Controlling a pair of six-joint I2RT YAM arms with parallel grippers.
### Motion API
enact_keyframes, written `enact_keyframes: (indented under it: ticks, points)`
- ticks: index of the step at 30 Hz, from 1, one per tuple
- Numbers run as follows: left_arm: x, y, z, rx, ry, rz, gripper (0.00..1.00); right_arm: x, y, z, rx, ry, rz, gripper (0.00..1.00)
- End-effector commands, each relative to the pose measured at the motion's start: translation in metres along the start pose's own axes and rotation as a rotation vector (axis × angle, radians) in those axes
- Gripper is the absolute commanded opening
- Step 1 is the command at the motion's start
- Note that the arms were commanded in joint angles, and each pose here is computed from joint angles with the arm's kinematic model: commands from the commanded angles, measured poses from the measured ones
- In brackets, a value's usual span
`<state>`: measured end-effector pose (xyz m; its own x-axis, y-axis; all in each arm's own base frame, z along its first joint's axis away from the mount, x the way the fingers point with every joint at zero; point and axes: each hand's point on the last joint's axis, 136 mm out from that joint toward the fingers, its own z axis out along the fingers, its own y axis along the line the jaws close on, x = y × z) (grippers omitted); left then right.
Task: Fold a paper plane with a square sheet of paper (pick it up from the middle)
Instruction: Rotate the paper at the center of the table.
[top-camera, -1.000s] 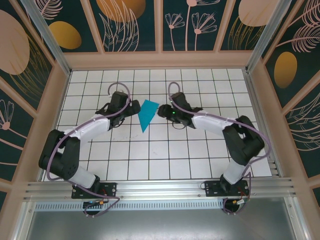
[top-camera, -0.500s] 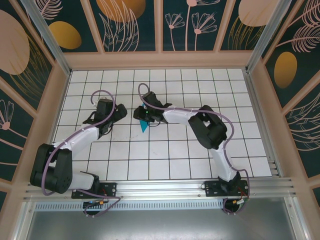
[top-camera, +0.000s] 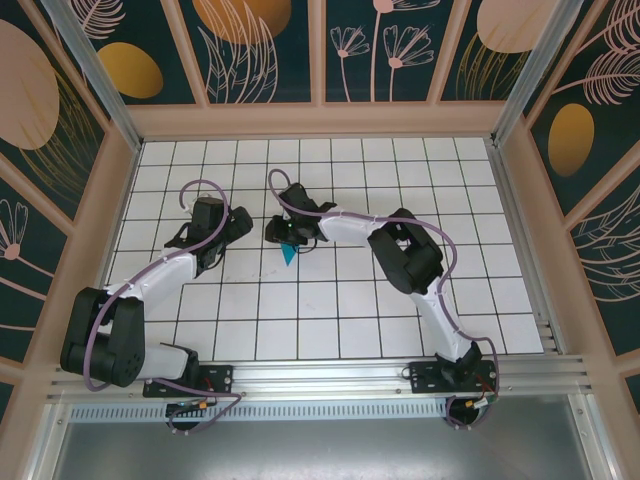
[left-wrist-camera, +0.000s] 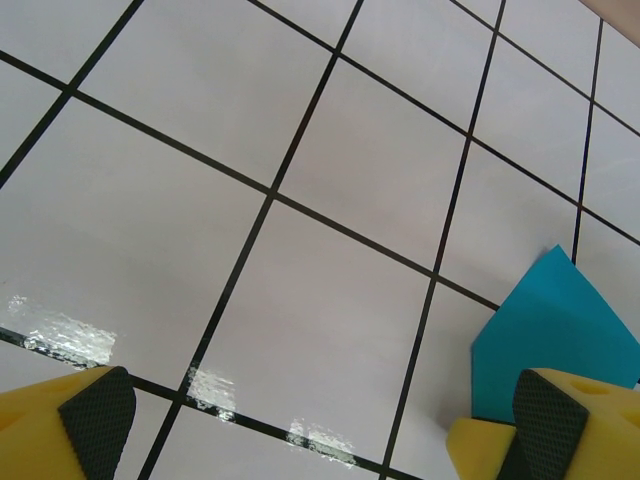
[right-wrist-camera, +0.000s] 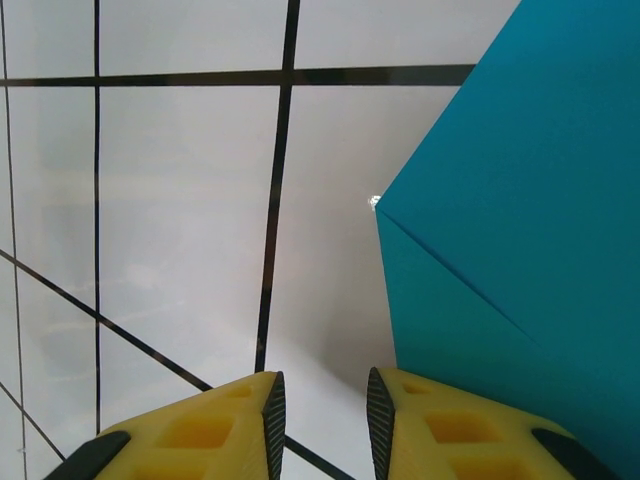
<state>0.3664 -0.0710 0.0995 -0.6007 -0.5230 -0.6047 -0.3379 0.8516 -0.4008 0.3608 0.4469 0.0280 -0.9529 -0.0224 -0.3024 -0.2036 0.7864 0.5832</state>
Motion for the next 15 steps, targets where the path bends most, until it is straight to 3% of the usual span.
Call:
enact_keyframes:
  ticks: [1, 10, 15]
  points:
    - [-0.003, -0.005, 0.002, 0.024, -0.001, -0.021, 0.98, 0.023, -0.039, 0.001, 0.107, 0.099, -0.031, 0.31]
    - [0.004, -0.013, 0.005, 0.072, 0.041, -0.007, 0.99, 0.055, -0.098, -0.066, 0.091, 0.208, -0.261, 0.3]
    - [0.009, -0.028, 0.006, 0.155, 0.072, 0.002, 0.99, 0.017, -0.074, -0.107, 0.065, 0.038, -0.235, 0.31]
